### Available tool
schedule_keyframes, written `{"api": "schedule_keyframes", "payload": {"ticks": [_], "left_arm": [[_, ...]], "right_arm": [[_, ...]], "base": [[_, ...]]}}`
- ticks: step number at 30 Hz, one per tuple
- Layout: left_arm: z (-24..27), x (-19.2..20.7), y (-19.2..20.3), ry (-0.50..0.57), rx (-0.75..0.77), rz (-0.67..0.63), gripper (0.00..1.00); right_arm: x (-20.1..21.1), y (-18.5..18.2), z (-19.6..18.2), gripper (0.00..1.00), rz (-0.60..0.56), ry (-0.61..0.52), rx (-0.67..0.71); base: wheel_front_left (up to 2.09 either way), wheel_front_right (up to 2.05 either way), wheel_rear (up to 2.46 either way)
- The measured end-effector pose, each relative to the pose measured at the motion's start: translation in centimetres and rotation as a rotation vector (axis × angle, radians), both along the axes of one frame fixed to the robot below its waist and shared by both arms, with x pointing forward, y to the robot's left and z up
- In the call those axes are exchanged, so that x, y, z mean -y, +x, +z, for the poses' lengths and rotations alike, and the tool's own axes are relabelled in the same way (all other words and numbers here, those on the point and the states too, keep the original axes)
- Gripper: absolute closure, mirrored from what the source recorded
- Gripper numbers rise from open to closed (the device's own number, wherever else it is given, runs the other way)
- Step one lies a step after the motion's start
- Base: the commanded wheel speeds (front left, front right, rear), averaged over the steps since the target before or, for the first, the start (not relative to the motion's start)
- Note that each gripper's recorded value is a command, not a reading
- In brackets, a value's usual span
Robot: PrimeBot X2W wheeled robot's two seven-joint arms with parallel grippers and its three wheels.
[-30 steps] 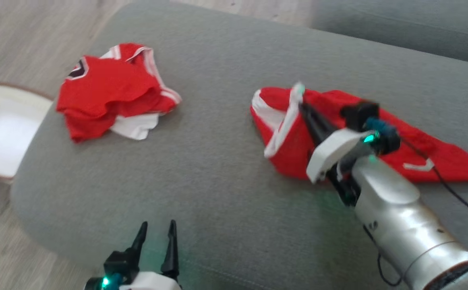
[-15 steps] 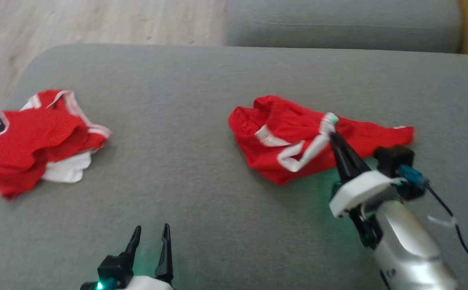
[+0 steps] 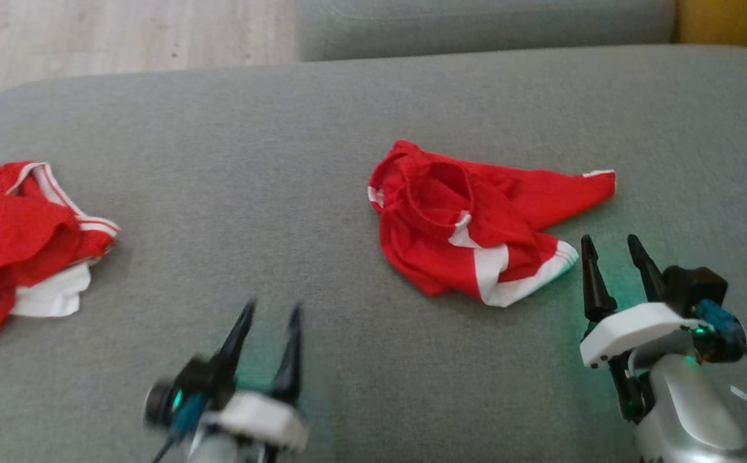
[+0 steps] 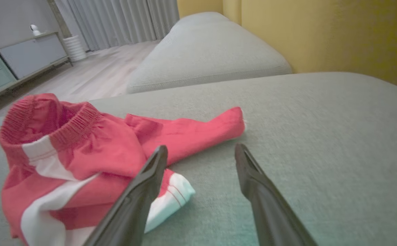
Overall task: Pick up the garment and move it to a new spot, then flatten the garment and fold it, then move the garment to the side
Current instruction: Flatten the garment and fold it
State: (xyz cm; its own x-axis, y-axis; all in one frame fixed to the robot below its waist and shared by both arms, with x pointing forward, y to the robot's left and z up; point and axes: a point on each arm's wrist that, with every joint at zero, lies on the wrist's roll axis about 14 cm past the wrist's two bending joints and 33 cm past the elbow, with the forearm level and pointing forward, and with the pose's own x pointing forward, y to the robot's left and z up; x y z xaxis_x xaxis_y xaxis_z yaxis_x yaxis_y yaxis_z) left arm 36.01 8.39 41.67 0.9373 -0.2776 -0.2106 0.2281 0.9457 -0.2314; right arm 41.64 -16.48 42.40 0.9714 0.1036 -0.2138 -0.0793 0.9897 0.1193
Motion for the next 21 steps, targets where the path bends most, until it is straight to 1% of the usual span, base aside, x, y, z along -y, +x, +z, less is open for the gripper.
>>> {"api": "schedule_keyframes", "payload": {"ticks": [3, 7, 10, 12, 15, 21], "left_arm": [[3.1, 4.1, 2.3, -0.020, 0.103, -0.150, 0.00], [6.5, 10.5, 3.7, -0.033, 0.208, -0.380, 0.00], [6.8, 14.1, 3.9, -0.003, 0.226, -0.522, 0.00], [5.8, 15.6, 4.0, 0.025, 0.196, -0.583, 0.00], [4.5, 17.0, 4.5, 0.081, 0.155, -0.635, 0.00], [3.7, 18.8, 6.0, 0.141, 0.125, -0.672, 0.00]], "right_arm": [[1.0, -0.7, -0.9, 0.00, -0.028, -0.007, -0.021], [1.6, -1.1, -1.3, 0.00, -0.043, 0.000, -0.031], [1.9, -1.5, -1.6, 0.00, -0.055, 0.008, -0.041], [2.1, -1.9, -1.9, 0.00, -0.063, 0.012, -0.051], [2.8, -2.4, -2.4, 0.00, -0.084, 0.019, -0.066], [3.9, -3.3, -3.2, 0.00, -0.120, 0.023, -0.095]], "base": [[0.00, 0.00, 0.00], [0.00, 0.00, 0.00], [0.00, 0.00, 0.00], [0.00, 0.00, 0.00], [0.00, 0.00, 0.00], [0.00, 0.00, 0.00]]}}
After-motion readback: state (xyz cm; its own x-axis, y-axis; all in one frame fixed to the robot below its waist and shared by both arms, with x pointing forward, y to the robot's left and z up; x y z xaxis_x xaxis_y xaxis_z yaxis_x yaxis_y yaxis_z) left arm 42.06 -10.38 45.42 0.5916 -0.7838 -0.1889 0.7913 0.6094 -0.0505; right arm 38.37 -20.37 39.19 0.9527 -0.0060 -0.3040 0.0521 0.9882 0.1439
